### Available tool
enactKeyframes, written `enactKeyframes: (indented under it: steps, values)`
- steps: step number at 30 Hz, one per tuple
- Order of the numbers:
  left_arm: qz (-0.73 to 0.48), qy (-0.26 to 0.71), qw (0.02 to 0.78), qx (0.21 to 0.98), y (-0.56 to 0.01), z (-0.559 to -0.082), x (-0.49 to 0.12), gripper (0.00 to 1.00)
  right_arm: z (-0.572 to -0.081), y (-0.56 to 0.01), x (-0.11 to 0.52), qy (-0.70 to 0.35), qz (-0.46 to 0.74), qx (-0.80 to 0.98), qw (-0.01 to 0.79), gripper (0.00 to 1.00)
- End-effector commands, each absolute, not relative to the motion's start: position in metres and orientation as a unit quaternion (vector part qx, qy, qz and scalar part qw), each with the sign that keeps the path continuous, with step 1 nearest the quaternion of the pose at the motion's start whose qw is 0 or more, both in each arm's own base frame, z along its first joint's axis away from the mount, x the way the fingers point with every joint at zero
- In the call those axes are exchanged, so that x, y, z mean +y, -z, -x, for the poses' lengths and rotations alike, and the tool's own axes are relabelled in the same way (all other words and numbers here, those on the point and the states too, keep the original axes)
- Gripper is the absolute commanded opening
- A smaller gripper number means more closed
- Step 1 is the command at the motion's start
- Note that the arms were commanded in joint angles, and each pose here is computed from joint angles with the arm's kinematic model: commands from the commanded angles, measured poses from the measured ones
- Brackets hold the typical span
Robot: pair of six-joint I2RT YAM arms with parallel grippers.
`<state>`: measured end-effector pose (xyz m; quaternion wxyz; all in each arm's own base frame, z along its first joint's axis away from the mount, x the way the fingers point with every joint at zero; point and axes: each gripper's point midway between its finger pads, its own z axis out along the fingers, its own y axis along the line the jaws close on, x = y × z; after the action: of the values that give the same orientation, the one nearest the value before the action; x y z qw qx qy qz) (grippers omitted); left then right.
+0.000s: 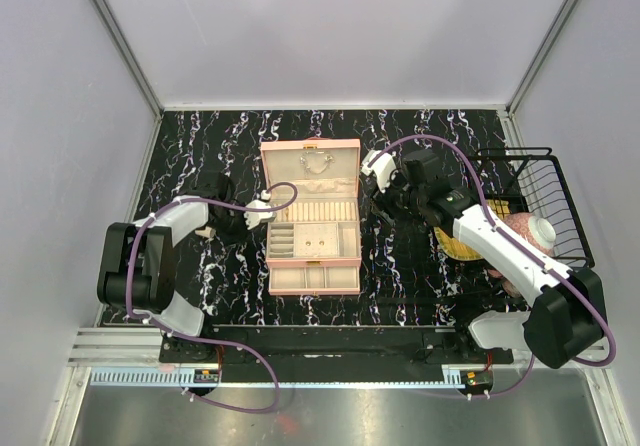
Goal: Organize the mixed jewelry
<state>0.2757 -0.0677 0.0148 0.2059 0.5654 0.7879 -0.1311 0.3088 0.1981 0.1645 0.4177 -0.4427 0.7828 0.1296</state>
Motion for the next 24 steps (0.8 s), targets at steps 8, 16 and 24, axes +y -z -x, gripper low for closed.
enactKeyframes:
  steps: [8,16,24]
  values:
    - [-0.564,0.123,0.213,0.788,-0.021,-0.277,-0.067,0.05,-0.312,-0.168,0.200,-0.133,0.445,0.778,0.424,0.56]
    - [-0.556,0.120,0.229,0.790,-0.030,-0.274,-0.068,0.01,-0.310,-0.168,0.199,-0.134,0.445,0.777,0.424,0.57]
    - [-0.523,0.102,0.269,0.802,-0.055,-0.279,-0.069,0.00,-0.310,-0.172,0.200,-0.135,0.445,0.775,0.428,0.57]
